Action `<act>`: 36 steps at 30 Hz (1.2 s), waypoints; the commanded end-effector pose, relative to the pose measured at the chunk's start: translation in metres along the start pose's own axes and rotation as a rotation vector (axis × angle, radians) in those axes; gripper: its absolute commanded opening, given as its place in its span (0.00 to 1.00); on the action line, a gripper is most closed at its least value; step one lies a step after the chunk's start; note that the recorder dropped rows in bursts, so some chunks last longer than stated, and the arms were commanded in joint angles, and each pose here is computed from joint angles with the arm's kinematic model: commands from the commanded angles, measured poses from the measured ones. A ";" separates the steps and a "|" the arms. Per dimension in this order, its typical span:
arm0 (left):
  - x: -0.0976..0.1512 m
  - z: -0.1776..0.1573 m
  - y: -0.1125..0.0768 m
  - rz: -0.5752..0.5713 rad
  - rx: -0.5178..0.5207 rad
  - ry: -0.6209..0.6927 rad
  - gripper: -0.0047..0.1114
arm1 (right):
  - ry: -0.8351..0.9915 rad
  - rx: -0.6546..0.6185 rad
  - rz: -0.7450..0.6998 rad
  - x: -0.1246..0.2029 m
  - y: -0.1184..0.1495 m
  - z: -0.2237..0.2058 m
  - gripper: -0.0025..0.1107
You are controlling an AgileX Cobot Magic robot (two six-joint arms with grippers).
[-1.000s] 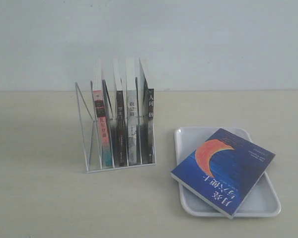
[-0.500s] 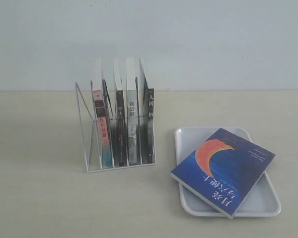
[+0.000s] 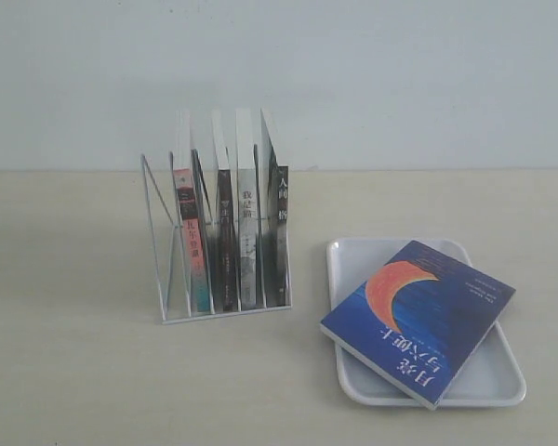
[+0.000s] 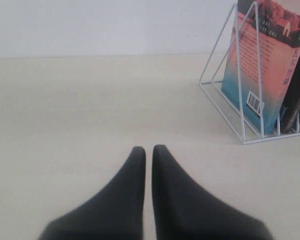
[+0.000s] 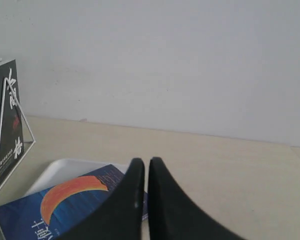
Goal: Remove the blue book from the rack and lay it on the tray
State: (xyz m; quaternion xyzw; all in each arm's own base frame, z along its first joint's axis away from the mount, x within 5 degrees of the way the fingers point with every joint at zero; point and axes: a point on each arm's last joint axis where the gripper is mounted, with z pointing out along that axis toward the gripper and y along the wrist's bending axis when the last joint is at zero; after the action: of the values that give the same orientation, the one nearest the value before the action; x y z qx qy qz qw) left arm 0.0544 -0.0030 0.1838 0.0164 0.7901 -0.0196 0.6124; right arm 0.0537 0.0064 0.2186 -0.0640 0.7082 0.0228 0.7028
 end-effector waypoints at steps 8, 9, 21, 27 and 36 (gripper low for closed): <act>0.000 0.000 0.000 0.006 -0.003 -0.015 0.08 | 0.056 0.002 0.073 0.019 0.001 0.002 0.05; 0.000 0.000 0.000 0.006 -0.003 -0.015 0.08 | 0.105 0.001 0.073 0.024 0.001 0.002 0.05; 0.000 0.000 0.000 0.006 -0.003 -0.015 0.08 | 0.237 -0.002 0.057 0.036 0.002 0.000 0.05; 0.000 0.000 0.000 0.006 -0.003 -0.015 0.08 | 0.239 0.000 0.077 0.036 0.002 0.000 0.05; 0.000 0.000 0.000 0.006 -0.003 -0.015 0.08 | 0.239 0.000 0.077 0.036 0.002 0.000 0.05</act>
State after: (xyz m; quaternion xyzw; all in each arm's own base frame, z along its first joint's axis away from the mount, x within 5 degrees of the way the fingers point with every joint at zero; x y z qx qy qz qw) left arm 0.0544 -0.0030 0.1838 0.0164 0.7901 -0.0196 0.6124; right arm 0.0535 0.0065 0.1822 -0.0426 0.7908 0.0427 0.6091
